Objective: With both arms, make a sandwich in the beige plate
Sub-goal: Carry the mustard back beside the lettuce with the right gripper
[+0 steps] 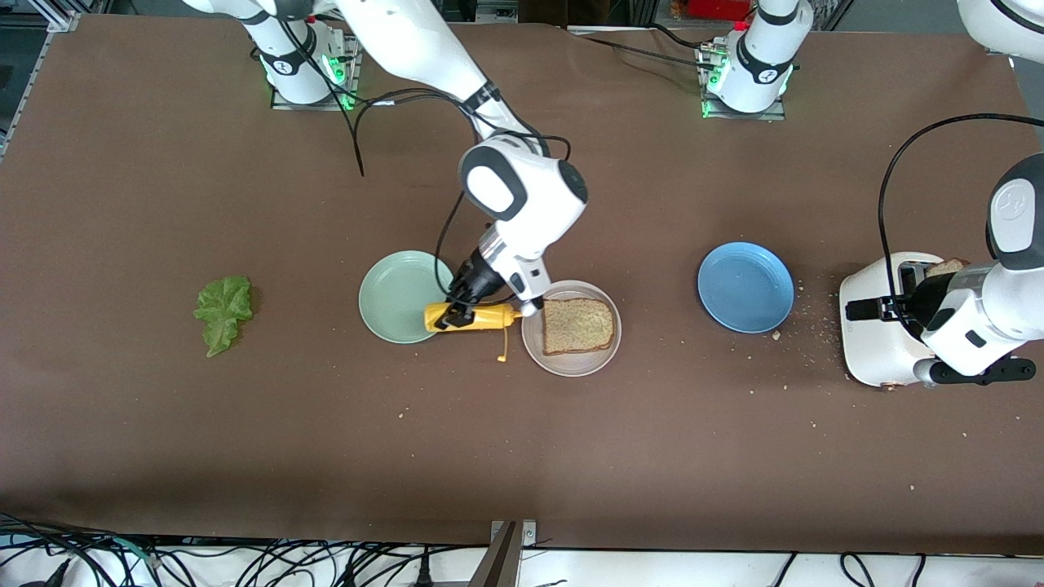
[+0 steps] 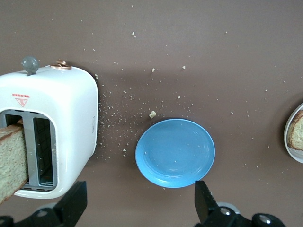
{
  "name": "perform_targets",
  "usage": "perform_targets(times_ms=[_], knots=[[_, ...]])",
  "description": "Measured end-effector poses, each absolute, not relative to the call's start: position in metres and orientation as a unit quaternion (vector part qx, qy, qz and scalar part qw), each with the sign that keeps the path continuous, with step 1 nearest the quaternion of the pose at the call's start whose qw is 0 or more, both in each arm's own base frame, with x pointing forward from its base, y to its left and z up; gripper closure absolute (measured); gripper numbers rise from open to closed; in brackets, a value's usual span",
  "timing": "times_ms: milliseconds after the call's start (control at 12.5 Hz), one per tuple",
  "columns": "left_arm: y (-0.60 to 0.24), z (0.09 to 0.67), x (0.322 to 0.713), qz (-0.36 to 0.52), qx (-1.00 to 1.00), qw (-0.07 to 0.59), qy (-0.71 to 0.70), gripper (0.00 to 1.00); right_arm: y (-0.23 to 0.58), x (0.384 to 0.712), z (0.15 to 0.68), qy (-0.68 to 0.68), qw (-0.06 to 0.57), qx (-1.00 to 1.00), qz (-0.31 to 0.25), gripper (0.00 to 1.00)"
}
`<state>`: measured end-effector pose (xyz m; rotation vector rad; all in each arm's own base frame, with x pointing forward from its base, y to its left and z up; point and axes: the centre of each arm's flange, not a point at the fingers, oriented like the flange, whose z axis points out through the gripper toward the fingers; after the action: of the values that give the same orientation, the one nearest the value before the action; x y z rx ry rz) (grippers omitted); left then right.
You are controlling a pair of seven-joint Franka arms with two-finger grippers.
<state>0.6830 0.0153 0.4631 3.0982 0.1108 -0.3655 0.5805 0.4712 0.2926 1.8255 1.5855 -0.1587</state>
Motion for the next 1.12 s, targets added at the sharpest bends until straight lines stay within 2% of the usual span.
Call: perform_targets(times_ms=[320, 559, 799, 1119], knots=[[0.015, 0.463, 0.683, -0.118, 0.992, 0.010, 0.035, 0.00, 0.383, 0.639, 0.348, 0.624, 0.199, 0.752, -0.070, 0.72], [0.014, 0.463, 0.683, -0.118, 0.992, 0.010, 0.035, 0.00, 0.330, 0.665, 0.380, 0.650, 0.102, 0.751, -0.051, 0.72], [0.014, 0.463, 0.683, -0.118, 0.992, 0.010, 0.035, 0.00, 0.279, 0.677, 0.394, 0.659, 0.012, 0.752, -0.029, 0.72], [0.014, 0.462, 0.683, -0.118, 0.992, 0.010, 0.035, 0.00, 0.204, 0.685, 0.385, 0.658, -0.096, 0.747, 0.004, 0.72]])
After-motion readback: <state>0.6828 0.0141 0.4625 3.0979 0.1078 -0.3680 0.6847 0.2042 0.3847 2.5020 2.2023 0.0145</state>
